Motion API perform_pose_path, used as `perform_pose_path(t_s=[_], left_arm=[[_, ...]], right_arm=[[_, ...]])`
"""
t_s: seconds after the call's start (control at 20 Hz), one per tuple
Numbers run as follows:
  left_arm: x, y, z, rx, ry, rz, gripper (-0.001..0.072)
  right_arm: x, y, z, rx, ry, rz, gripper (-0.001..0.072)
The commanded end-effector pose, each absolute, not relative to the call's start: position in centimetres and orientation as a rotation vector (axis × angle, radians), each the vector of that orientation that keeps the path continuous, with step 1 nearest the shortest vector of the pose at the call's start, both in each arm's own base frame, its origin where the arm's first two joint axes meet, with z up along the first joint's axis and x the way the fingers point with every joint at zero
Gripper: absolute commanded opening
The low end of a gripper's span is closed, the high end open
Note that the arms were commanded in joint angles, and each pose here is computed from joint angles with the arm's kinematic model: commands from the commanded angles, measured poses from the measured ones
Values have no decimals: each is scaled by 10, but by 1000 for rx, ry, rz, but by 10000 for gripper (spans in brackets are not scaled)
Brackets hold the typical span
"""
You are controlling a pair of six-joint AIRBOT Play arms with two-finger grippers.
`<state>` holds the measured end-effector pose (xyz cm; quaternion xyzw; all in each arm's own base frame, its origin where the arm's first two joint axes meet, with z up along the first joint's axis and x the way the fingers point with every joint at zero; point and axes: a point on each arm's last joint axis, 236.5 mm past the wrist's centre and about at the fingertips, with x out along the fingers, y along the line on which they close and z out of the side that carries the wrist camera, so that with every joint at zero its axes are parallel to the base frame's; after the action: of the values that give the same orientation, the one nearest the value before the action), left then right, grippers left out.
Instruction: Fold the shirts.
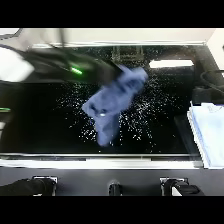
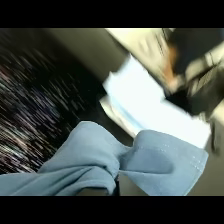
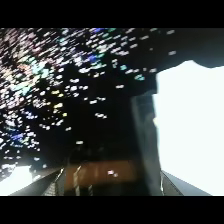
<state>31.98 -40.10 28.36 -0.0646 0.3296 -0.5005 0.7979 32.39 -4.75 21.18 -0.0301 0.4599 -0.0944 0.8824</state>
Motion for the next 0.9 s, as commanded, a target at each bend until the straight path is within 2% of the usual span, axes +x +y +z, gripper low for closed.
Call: perform_pose_path(t_s=[0.0,0.05,0.1,0.15,0.2,0.3,0.45,0.55,0.7,0.85], left_arm=[[279,-484,180,-38,927,-1165,26],[273,-499,148,-38,1006,-1156,35],[267,-510,117,-46,1088,-1136,272],[261,-512,98,-71,1174,-1111,694],[262,-507,91,-66,1208,-1099,713],[294,-474,99,-22,1176,-1057,713],[377,-370,111,38,1129,-802,712],[413,-287,99,56,1203,-603,713],[432,-204,67,-38,1337,-413,712],[428,-154,20,-111,1452,-300,712]], right_arm=[[312,-76,229,-97,910,-323,676],[310,-80,230,-91,907,-347,678],[310,-81,231,-89,907,-354,678],[310,-81,231,-89,906,-354,679],[310,-81,231,-84,905,-356,679],[311,-79,230,-45,900,-364,676],[318,-53,202,17,979,-268,675],[321,-38,158,36,1100,-212,675],[313,-26,81,52,1309,-177,675],[295,-19,34,65,1460,-162,675]])
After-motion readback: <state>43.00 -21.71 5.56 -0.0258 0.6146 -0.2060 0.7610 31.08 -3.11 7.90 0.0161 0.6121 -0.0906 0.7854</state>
